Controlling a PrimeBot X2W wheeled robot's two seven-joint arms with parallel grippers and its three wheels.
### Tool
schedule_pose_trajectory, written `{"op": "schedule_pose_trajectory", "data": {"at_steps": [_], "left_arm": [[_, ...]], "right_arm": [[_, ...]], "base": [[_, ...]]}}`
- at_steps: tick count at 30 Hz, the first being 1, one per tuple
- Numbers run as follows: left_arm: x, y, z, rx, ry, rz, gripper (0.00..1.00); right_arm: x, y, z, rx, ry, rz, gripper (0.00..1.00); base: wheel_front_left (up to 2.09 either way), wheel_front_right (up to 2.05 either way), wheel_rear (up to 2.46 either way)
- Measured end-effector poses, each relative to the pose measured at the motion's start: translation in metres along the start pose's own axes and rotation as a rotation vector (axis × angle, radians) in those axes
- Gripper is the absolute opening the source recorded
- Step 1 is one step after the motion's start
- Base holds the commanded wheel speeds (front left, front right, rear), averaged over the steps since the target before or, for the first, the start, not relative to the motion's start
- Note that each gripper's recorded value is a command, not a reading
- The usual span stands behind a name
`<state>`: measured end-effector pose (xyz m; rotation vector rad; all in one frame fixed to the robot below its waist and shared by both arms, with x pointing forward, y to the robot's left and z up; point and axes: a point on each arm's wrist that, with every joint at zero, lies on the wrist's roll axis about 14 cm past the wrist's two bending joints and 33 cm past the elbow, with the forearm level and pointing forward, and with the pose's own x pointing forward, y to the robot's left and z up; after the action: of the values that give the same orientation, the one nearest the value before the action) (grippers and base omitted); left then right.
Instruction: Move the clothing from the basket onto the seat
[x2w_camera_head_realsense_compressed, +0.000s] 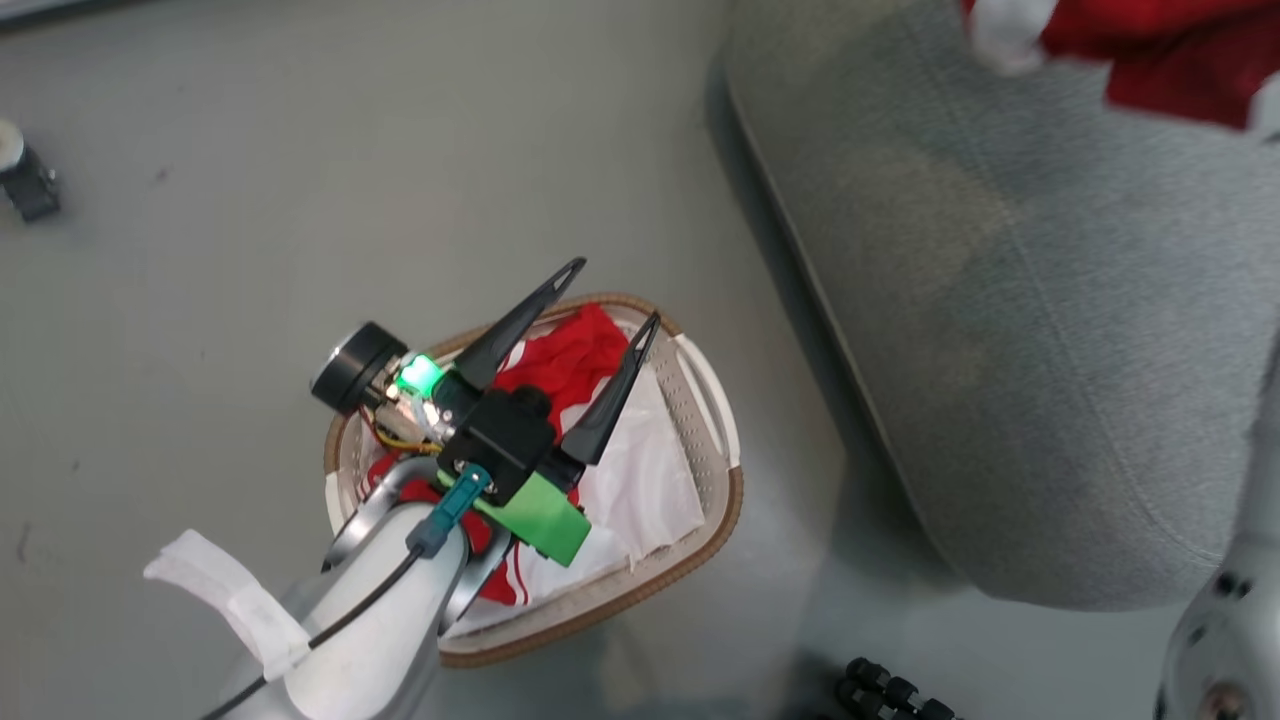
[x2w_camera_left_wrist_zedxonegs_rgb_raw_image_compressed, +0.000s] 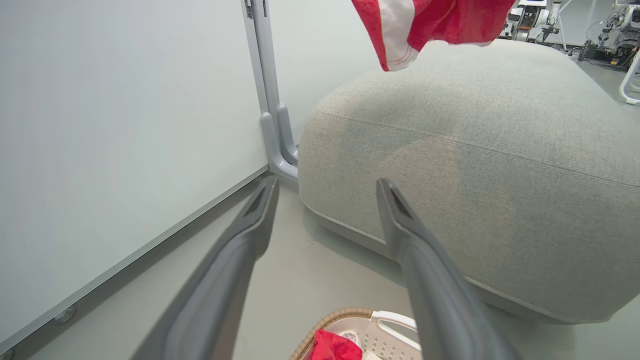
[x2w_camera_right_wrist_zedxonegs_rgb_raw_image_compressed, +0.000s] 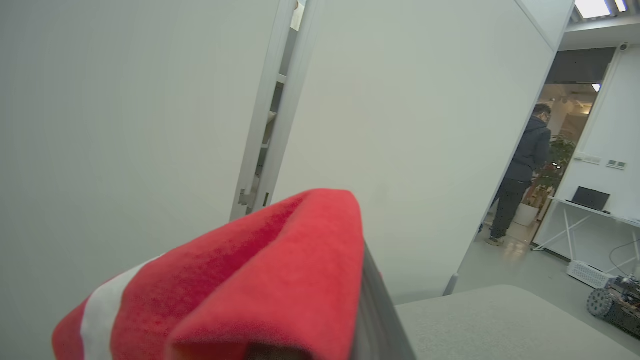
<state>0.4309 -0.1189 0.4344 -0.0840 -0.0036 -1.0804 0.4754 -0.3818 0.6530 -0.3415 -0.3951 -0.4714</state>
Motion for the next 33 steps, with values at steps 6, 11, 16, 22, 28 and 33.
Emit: {"op": "schedule_pose_trajectory", "data": {"at_steps": [6, 11, 16, 22, 28, 33], "left_arm": [[0.003, 0.022, -0.009, -0.001, -0.024, 0.021, 1.0], [-0.01, 0.039, -0.024, -0.017, -0.008, 0.063, 1.0], [-0.021, 0.048, -0.041, -0.034, 0.014, 0.093, 1.0], [-0.034, 0.054, -0.072, -0.078, 0.068, 0.12, 1.0], [-0.039, 0.052, -0.083, -0.094, 0.095, 0.122, 1.0], [-0.036, 0.051, -0.077, -0.095, 0.085, 0.12, 1.0]], "right_arm": [[0.058, -0.033, -0.011, -0.118, -0.033, -0.078, 0.0], [0.088, -0.042, -0.044, -0.161, 0.015, -0.1, 0.0], [0.085, -0.049, -0.108, -0.194, 0.159, -0.11, 0.0], [0.036, -0.01, -0.214, -0.16, 0.418, -0.039, 0.0], [-0.014, 0.023, -0.264, -0.127, 0.568, 0.032, 0.0], [-0.038, 0.033, -0.265, -0.106, 0.601, 0.073, 1.0]], "base": [[0.0, 0.0, 0.0], [0.0, 0.0, 0.0], [0.0, 0.0, 0.0], [0.0, 0.0, 0.0], [0.0, 0.0, 0.0], [0.0, 0.0, 0.0]]}}
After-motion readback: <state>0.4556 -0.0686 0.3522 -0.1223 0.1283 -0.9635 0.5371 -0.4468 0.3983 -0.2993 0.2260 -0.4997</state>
